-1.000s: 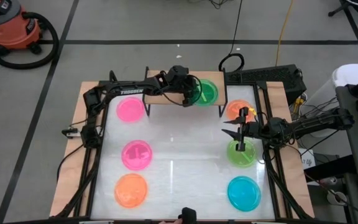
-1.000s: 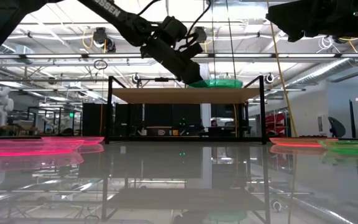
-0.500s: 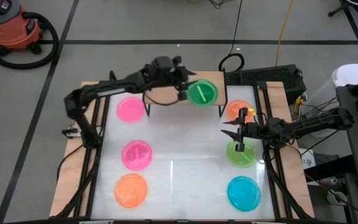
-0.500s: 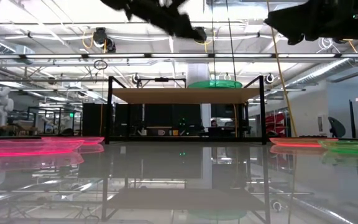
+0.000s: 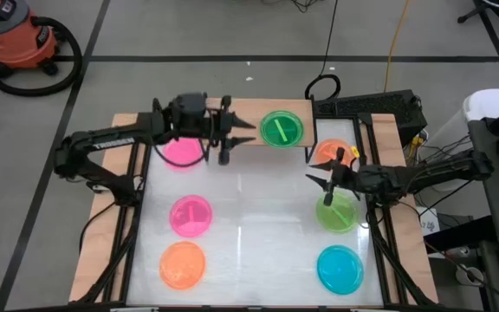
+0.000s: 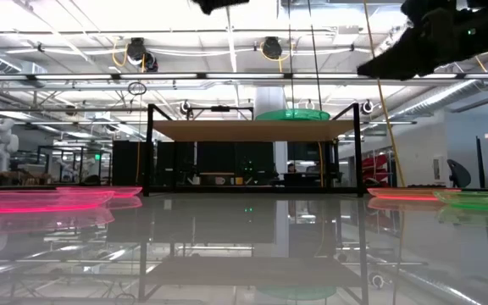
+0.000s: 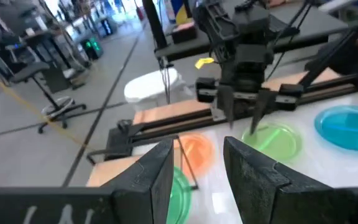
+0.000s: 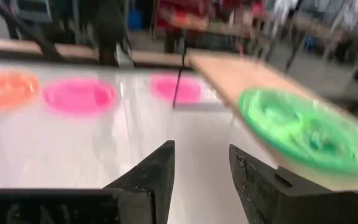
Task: Place and stack plates onto a shelf
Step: Stack the top orange plate on top of the green plate on the shelf
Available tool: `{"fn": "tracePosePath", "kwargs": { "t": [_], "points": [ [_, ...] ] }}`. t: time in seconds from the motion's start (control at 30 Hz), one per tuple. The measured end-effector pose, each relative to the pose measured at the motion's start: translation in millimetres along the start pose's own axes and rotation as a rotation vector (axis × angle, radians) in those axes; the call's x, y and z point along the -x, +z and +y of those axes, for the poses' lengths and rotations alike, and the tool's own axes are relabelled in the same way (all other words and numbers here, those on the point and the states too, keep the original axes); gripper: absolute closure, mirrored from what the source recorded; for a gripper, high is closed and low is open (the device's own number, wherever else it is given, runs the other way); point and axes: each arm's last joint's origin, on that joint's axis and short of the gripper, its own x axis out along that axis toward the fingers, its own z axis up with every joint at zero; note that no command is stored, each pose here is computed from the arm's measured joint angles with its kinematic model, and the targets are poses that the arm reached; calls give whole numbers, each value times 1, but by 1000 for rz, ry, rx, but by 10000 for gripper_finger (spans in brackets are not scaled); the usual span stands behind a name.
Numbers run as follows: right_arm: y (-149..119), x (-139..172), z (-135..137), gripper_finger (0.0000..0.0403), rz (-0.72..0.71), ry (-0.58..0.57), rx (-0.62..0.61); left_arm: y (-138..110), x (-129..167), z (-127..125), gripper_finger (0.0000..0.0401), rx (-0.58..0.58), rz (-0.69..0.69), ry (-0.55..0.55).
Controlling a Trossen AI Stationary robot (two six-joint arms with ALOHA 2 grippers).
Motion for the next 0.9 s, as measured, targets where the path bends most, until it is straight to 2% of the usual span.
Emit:
{"fn": "tracePosePath", "kwargs": {
  "t": [0.27,0.53,0.73,0.9],
  "points": [
    [-18,4,-4,266,279,-120,-41,-59,15,-40,254,95,-163,0],
    [-36,5,-5,266,445,-200,-164,-109,41,-73,254,157,-329,-10],
    [-53,1,-9,266,609,-290,-179,-124,48,-79,254,157,-384,8],
    [-64,-6,-11,266,719,-308,-167,-124,47,-80,254,157,-386,6]
  ]
}}
